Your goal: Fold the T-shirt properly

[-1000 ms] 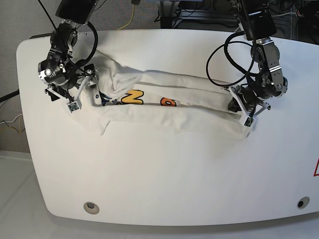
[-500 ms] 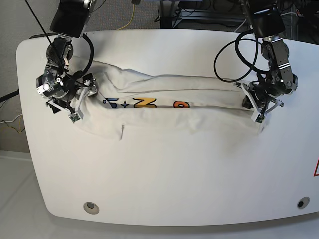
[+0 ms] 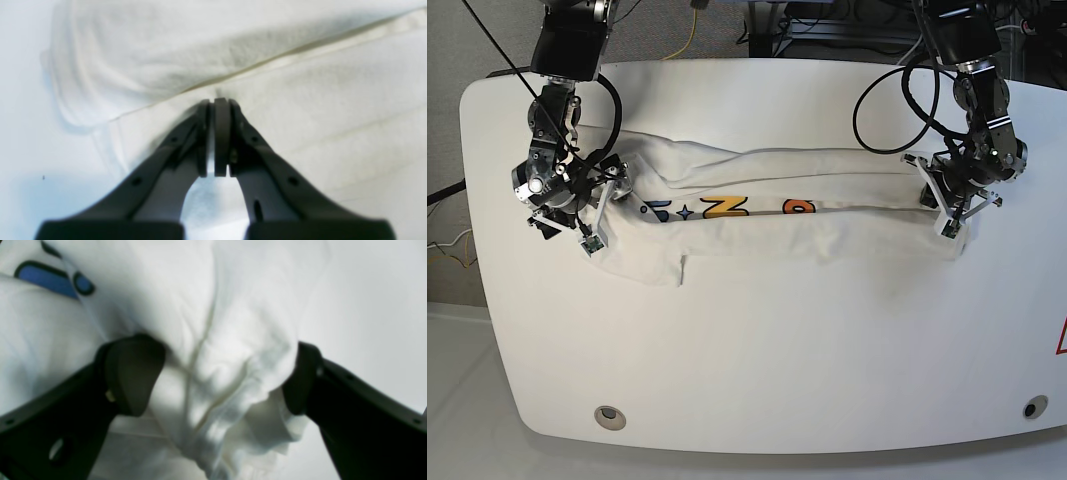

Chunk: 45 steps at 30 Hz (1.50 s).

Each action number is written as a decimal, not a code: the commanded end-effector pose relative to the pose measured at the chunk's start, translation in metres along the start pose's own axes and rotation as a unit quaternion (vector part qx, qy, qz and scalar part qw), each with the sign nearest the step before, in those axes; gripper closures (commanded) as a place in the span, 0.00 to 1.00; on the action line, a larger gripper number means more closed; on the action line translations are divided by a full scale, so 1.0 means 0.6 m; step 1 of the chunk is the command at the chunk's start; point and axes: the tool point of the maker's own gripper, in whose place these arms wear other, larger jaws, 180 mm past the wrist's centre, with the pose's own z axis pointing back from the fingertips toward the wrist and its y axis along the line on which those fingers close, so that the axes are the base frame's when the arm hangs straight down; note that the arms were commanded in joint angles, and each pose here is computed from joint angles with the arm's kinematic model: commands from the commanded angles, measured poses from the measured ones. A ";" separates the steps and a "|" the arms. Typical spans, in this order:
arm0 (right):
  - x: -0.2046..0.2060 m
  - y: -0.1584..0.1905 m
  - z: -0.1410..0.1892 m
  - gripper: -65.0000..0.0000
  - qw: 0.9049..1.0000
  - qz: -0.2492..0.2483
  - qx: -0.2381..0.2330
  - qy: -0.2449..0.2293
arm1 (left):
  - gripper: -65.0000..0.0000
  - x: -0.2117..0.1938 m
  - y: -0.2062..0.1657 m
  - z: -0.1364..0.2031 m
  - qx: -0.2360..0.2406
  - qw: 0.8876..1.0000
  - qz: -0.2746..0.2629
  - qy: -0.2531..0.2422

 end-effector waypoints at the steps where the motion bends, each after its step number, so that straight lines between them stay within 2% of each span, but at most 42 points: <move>1: -0.011 -0.010 0.000 0.15 1.000 0.008 -0.010 0.025 | 0.98 0.004 0.017 0.008 0.016 1.000 -0.007 0.004; 21: 0.027 -0.063 0.024 0.15 0.999 0.014 -0.045 0.004 | 0.98 0.010 0.019 0.008 0.017 1.000 -0.008 0.000; 26: 0.042 -0.086 0.049 0.14 0.997 0.025 -0.071 -0.009 | 0.98 0.017 0.021 0.009 0.019 1.000 -0.009 -0.004; 32: 0.062 -0.108 0.078 0.14 0.995 0.027 -0.098 -0.003 | 0.97 0.023 0.026 0.010 0.022 1.000 -0.010 0.003; 39: 0.089 -0.124 0.115 0.14 0.991 0.033 -0.128 -0.020 | 0.97 0.070 0.066 0.054 0.070 0.997 -0.017 -0.021; 45: 0.104 -0.136 0.146 0.14 0.988 0.033 -0.151 -0.017 | 0.97 0.116 0.091 0.087 0.104 0.994 -0.029 -0.028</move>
